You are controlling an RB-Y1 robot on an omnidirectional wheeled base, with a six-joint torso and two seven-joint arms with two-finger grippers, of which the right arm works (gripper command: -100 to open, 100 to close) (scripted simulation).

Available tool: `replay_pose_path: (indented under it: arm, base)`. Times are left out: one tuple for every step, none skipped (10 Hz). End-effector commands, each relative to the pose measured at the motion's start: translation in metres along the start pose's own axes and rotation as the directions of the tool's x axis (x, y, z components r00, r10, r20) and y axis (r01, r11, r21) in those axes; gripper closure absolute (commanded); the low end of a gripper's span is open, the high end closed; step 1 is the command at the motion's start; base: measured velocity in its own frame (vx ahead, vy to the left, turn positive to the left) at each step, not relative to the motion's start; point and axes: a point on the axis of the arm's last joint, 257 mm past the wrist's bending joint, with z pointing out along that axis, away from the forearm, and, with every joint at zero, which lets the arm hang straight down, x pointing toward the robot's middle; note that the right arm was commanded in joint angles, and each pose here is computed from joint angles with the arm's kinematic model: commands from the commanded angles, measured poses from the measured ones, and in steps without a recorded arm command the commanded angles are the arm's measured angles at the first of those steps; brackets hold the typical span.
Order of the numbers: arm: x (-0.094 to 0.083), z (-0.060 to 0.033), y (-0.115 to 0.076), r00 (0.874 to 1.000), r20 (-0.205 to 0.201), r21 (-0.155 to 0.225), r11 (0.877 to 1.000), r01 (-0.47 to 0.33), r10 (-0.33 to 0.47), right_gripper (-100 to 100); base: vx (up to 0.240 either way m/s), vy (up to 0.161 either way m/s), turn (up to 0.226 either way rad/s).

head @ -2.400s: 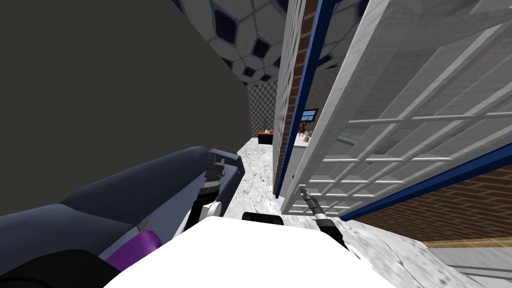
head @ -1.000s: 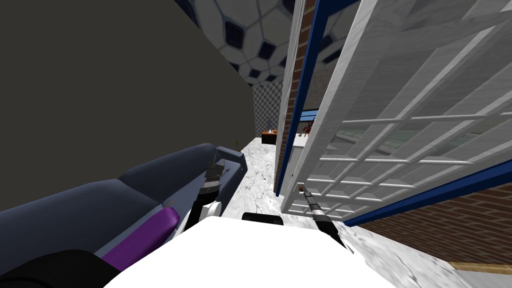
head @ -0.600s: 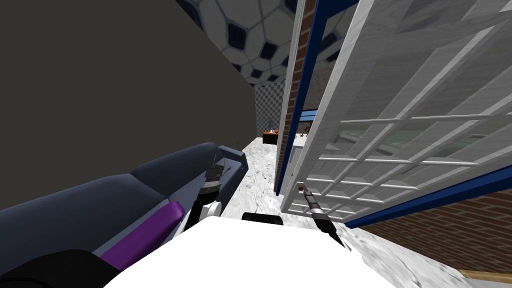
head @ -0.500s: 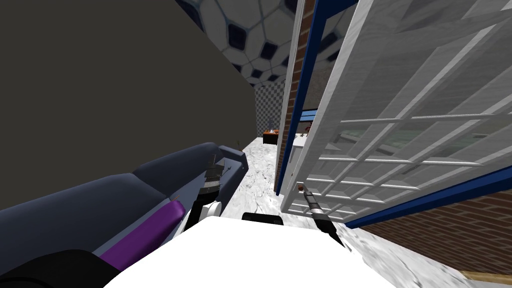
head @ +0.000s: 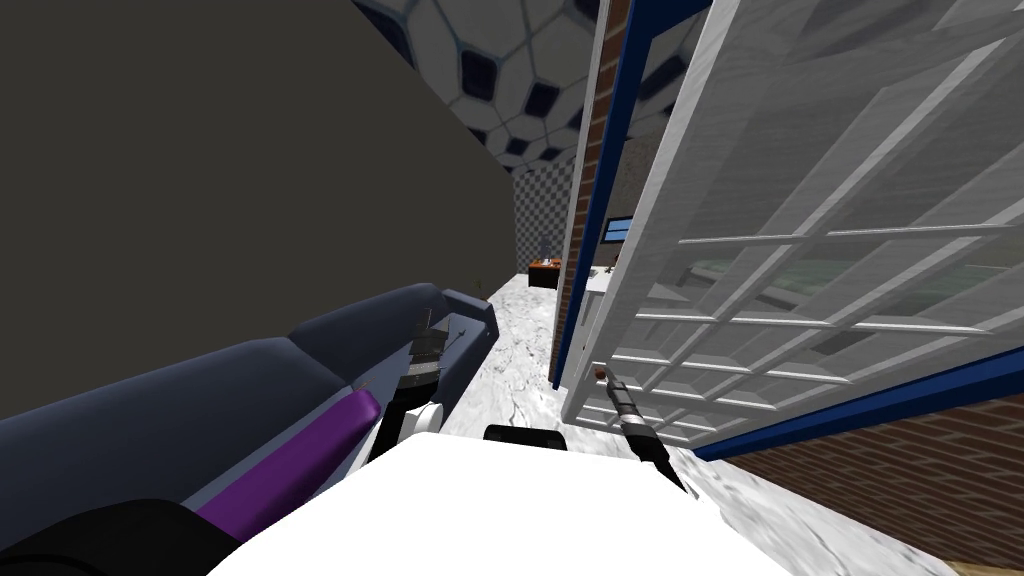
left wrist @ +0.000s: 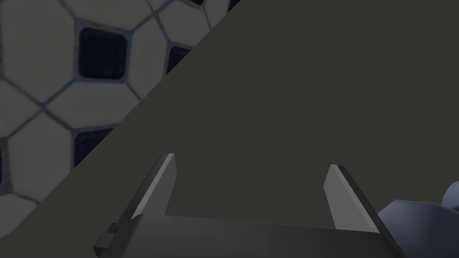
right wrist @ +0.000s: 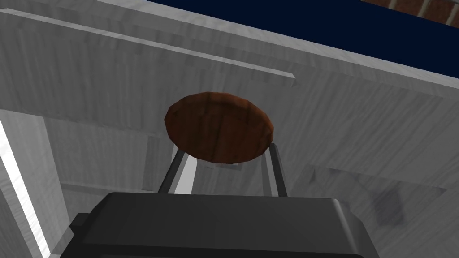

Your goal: Pull the door open

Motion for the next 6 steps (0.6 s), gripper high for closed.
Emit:
replay_pose_path:
  arm:
    - [0.0124, 0.0014, 0.0010, 0.997, -0.008, -0.002, 0.997, -0.072, 0.072, 100]
    - [0.0124, 0.0014, 0.0010, 0.997, -0.008, -0.002, 0.997, -0.081, 0.081, 100]
    - [0.0127, 0.0033, 0.0010, 0.991, -0.001, -0.001, 0.991, -0.130, 0.130, 100]
    - [0.0129, 0.0052, 0.0010, 0.986, 0.005, -0.001, 0.986, -0.166, 0.166, 100]
    - [0.0129, 0.0052, 0.0010, 0.983, 0.005, -0.001, 0.983, -0.183, 0.183, 100]
    - [0.0132, 0.0071, 0.0010, 0.974, 0.012, -0.001, 0.974, -0.226, 0.226, 100]
  base:
    - [-0.051, -0.030, 0.065]
    - [-0.035, -0.019, 0.060]
    - [-0.040, -0.017, 0.055]
    - [-0.057, -0.035, 0.075]
    - [-0.046, -0.023, 0.060]
    - [-0.048, -0.018, 0.050]
